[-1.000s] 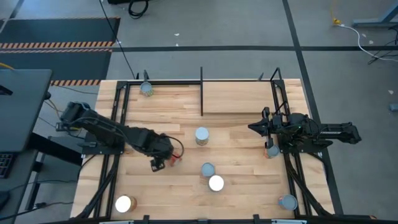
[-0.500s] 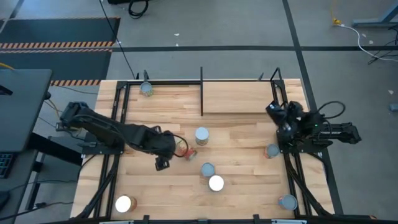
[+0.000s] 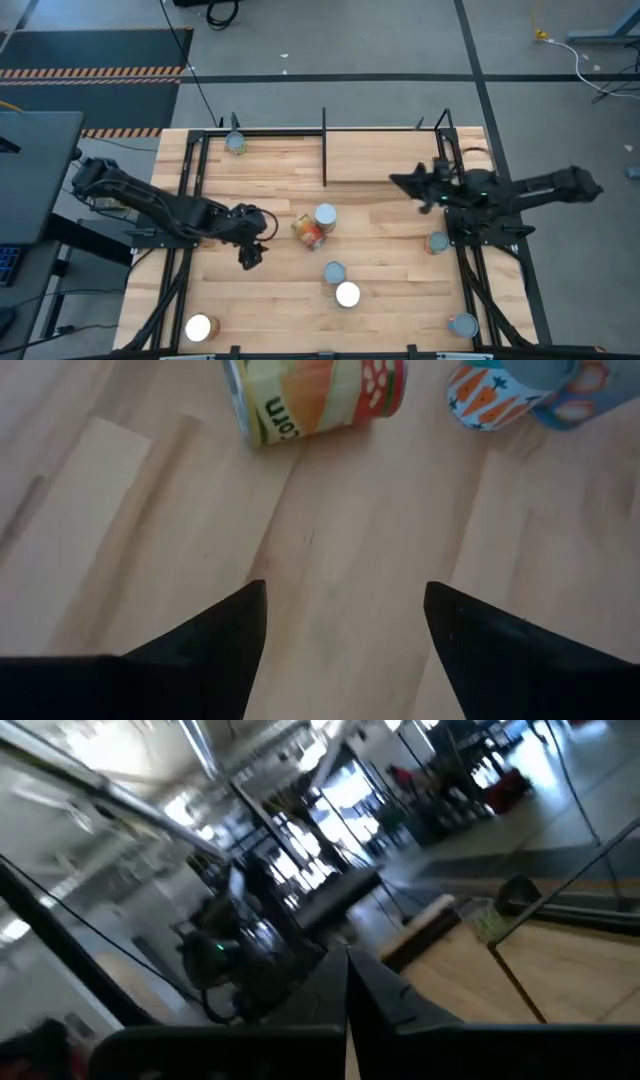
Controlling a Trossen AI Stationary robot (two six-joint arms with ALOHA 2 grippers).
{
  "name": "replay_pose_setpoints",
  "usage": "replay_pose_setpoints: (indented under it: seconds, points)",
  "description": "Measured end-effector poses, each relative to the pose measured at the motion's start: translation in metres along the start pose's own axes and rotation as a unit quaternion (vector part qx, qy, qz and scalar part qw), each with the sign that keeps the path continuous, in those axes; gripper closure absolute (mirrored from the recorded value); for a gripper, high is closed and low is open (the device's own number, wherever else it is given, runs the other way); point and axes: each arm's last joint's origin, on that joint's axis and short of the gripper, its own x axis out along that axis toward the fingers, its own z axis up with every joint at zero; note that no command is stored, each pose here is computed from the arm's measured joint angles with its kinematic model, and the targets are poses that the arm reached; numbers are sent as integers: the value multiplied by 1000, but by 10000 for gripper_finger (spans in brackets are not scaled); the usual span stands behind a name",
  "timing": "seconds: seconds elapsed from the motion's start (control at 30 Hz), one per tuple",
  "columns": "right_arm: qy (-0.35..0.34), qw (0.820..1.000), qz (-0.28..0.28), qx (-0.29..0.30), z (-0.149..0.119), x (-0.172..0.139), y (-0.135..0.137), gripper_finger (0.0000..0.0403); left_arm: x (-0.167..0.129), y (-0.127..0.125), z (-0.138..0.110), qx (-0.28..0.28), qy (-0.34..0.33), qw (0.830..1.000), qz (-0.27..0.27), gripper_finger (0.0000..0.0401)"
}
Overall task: Pick and place cans onto a shelf
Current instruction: Put the top large canned corn on the shelf
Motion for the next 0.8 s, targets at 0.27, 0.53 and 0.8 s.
replay_pose_setpoints:
  seconds: [0.27, 0.53, 0.8]
  points:
    - [155, 984, -85, -35, -15, 95, 51, 396, 27, 8, -15, 47, -35, 998, -19, 127]
    - [271, 943, -181, -70, -32, 178, 82, 364, 27, 15, -21, 80, -36, 996, -1, 127]
    - [365, 899, -222, -95, -51, 240, 91, 291, 4, 32, -33, 88, -17, 994, 58, 127]
